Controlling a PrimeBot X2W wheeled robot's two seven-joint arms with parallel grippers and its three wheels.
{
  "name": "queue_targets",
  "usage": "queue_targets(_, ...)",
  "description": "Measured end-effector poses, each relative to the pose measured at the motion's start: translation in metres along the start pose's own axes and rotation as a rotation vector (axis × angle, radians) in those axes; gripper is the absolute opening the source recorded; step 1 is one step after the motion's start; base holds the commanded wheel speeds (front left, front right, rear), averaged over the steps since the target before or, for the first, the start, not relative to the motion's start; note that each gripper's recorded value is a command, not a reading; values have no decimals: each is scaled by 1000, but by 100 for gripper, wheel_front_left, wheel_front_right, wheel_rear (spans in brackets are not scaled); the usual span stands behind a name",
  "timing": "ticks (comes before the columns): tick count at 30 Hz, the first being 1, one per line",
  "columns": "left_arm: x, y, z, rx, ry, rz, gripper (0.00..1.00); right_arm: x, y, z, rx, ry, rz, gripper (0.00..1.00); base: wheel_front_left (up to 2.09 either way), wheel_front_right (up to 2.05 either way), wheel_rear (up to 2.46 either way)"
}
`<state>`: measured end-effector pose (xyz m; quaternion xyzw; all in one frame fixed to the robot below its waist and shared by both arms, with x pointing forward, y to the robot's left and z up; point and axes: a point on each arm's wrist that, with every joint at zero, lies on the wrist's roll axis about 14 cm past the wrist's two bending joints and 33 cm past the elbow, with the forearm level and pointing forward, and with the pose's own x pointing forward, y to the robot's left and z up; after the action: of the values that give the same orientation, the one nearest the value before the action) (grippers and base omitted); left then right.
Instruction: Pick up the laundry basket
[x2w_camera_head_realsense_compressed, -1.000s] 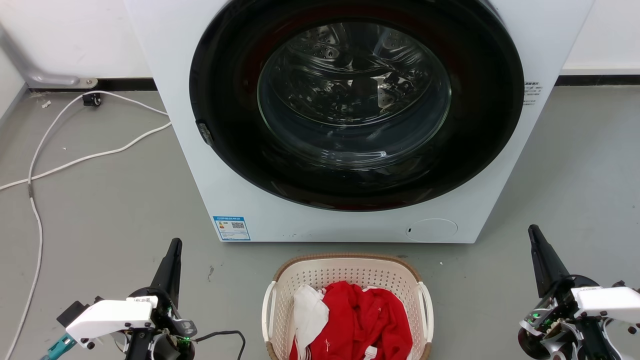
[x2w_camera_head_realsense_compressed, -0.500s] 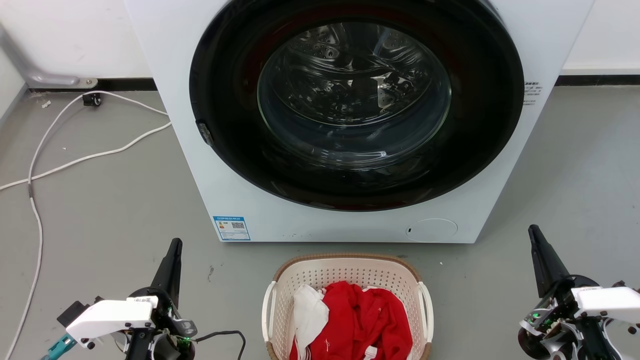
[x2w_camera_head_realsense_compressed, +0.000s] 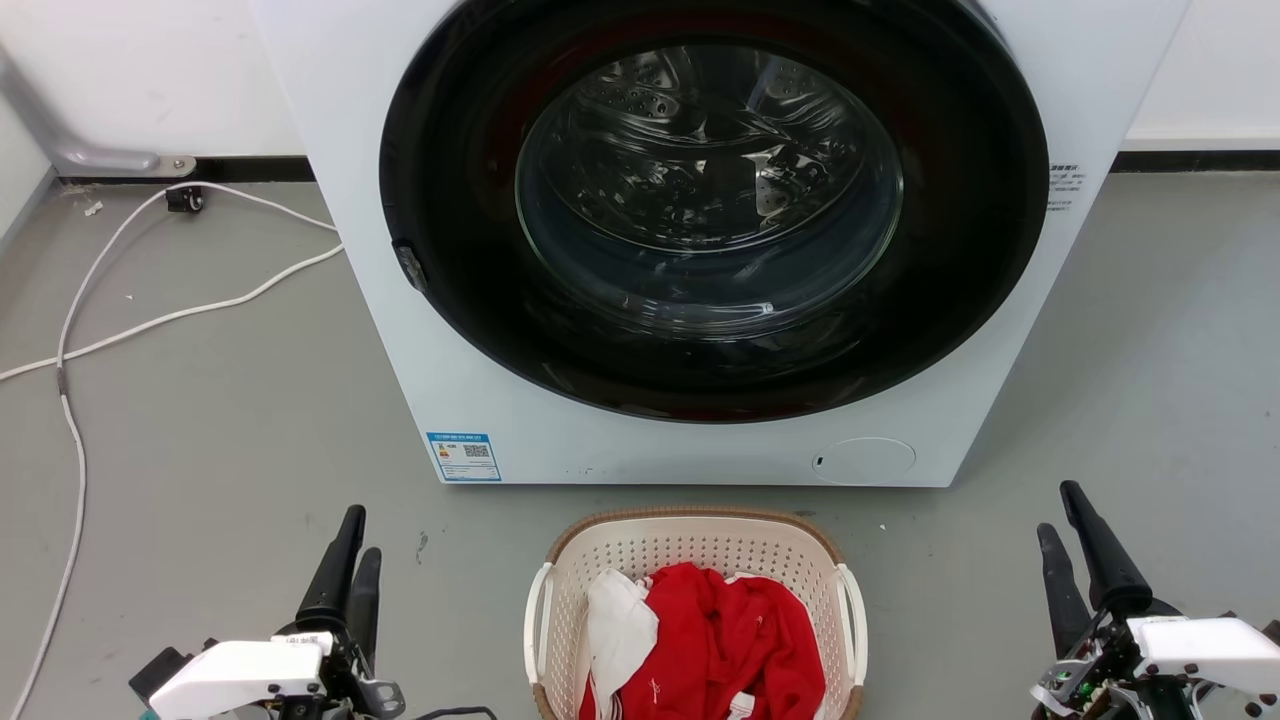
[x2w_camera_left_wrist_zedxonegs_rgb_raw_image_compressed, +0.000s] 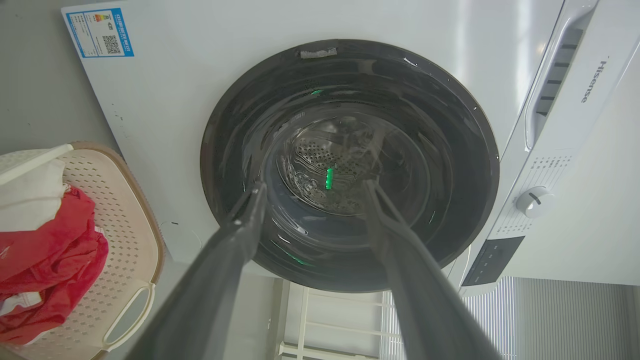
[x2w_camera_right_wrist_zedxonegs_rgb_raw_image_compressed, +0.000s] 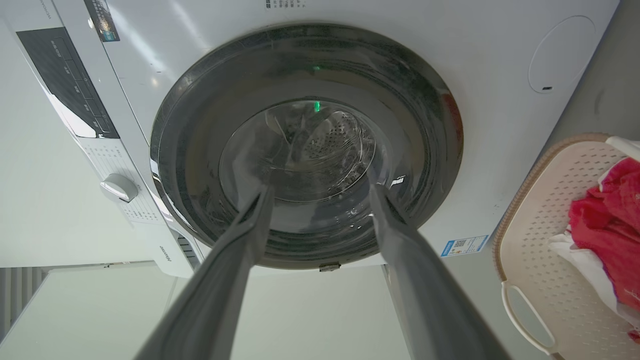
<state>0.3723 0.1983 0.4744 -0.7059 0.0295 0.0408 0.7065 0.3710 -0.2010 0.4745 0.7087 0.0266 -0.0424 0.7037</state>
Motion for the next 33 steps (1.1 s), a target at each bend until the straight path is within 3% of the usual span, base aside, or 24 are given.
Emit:
queue_targets(15,-2,-12,14,133,-73,-33,100,-1,10,8,-71,-59,29,100,0,0,0)
queue_targets(33,-4,-43,33,414,-175,-86,100,-1,38,23,-450,-136,99,100,0,0,0)
